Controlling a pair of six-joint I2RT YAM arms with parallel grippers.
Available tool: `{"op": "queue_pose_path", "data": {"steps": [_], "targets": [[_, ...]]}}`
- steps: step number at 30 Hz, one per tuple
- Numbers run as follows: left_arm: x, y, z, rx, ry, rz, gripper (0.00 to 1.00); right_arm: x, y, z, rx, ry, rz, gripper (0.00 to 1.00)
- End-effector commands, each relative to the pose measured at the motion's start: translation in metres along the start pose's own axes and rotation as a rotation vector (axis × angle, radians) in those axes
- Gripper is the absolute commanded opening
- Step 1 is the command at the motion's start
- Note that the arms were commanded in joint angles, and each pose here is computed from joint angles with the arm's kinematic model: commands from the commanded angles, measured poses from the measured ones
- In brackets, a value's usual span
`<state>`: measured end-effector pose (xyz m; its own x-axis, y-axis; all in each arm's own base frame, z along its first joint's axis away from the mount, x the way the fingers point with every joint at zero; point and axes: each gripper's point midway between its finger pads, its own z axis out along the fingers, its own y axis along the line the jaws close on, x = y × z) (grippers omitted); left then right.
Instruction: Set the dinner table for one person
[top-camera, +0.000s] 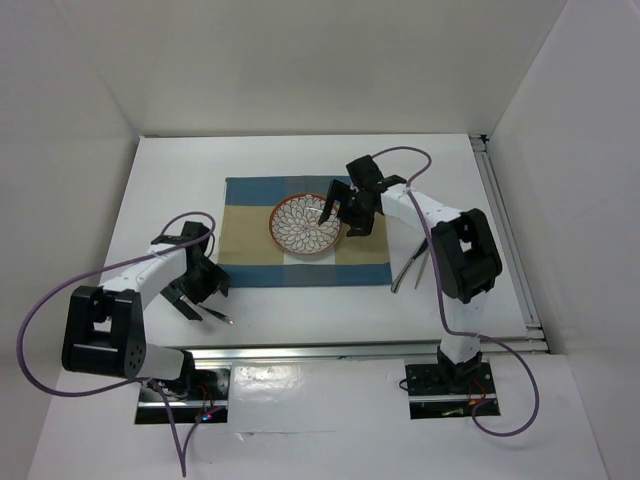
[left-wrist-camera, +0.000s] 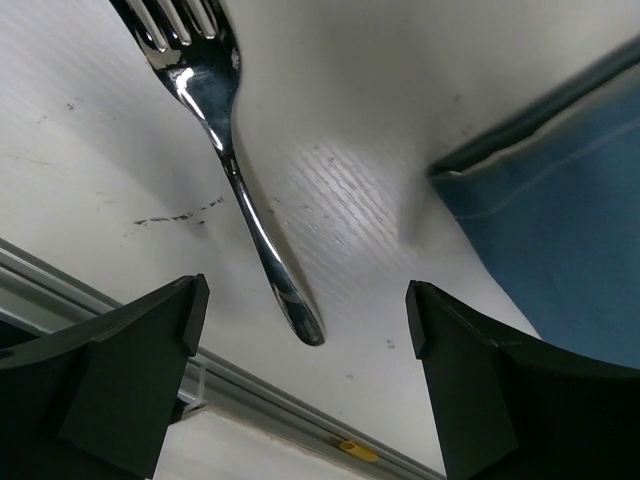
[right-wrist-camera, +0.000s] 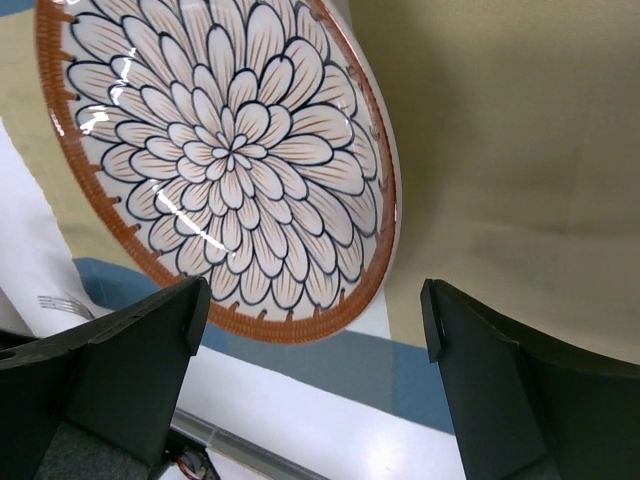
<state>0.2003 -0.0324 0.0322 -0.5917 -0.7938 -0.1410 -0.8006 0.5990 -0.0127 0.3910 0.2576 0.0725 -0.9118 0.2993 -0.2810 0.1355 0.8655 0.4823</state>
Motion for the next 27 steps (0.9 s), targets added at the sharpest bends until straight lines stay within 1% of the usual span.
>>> {"op": "queue_pose_path", "data": {"steps": [1, 5, 6, 10, 11, 14, 15, 16, 18, 19, 20, 21, 22, 24, 25, 26, 27], "targets": [[0.000, -0.002, 0.011, 0.004, 0.013, -0.057, 1.00, -0.009, 0.000, -0.035, 0.014, -0.053, -0.027, 1.00], [-0.005, 0.001, 0.023, -0.030, 0.010, -0.088, 1.00, -0.005, -0.017, -0.049, 0.053, -0.058, -0.030, 1.00], [-0.006, -0.001, 0.026, -0.027, 0.008, -0.088, 1.00, -0.003, -0.016, -0.058, 0.047, -0.065, -0.031, 1.00], [-0.010, 0.006, 0.039, -0.064, 0.017, -0.127, 0.88, 0.004, -0.028, -0.080, 0.085, -0.092, -0.050, 1.00], [-0.011, 0.005, 0.042, -0.063, 0.016, -0.127, 0.83, 0.001, -0.040, -0.084, 0.119, -0.101, -0.031, 1.00], [-0.010, 0.019, 0.051, -0.105, 0.054, -0.164, 0.65, 0.003, -0.054, -0.101, 0.139, -0.105, -0.001, 1.00], [-0.010, 0.024, 0.052, -0.114, 0.061, -0.172, 0.56, 0.002, -0.061, -0.104, 0.146, -0.112, 0.015, 1.00], [-0.010, 0.024, 0.052, -0.115, 0.061, -0.172, 0.37, 0.001, -0.058, -0.115, 0.131, -0.130, 0.002, 1.00], [-0.016, 0.030, 0.046, -0.108, 0.045, -0.180, 0.20, -0.003, -0.067, -0.124, 0.145, -0.153, 0.026, 1.00], [-0.020, 0.033, 0.043, -0.110, 0.034, -0.200, 0.09, -0.003, -0.066, -0.131, 0.138, -0.161, 0.024, 1.00], [-0.021, 0.039, 0.040, -0.120, 0.027, -0.182, 0.00, -0.006, -0.068, -0.135, 0.137, -0.173, 0.023, 1.00], [-0.023, 0.038, 0.037, -0.105, 0.017, -0.171, 0.00, -0.006, -0.072, -0.136, 0.147, -0.168, 0.032, 1.00], [-0.035, 0.037, 0.027, -0.093, -0.025, -0.170, 0.00, -0.007, -0.069, -0.140, 0.138, -0.180, 0.030, 1.00], [-0.045, 0.037, 0.016, -0.099, -0.055, -0.119, 0.00, -0.005, -0.070, -0.144, 0.139, -0.180, 0.020, 1.00], [-0.056, 0.028, 0.005, -0.080, -0.087, -0.091, 0.00, -0.006, -0.073, -0.147, 0.143, -0.183, 0.030, 1.00], [-0.063, 0.027, -0.002, -0.090, -0.115, -0.022, 0.00, -0.006, -0.073, -0.148, 0.144, -0.182, 0.021, 1.00], [-0.067, 0.024, -0.007, -0.100, -0.133, 0.014, 0.00, -0.008, -0.075, -0.151, 0.149, -0.184, 0.030, 1.00]]}}
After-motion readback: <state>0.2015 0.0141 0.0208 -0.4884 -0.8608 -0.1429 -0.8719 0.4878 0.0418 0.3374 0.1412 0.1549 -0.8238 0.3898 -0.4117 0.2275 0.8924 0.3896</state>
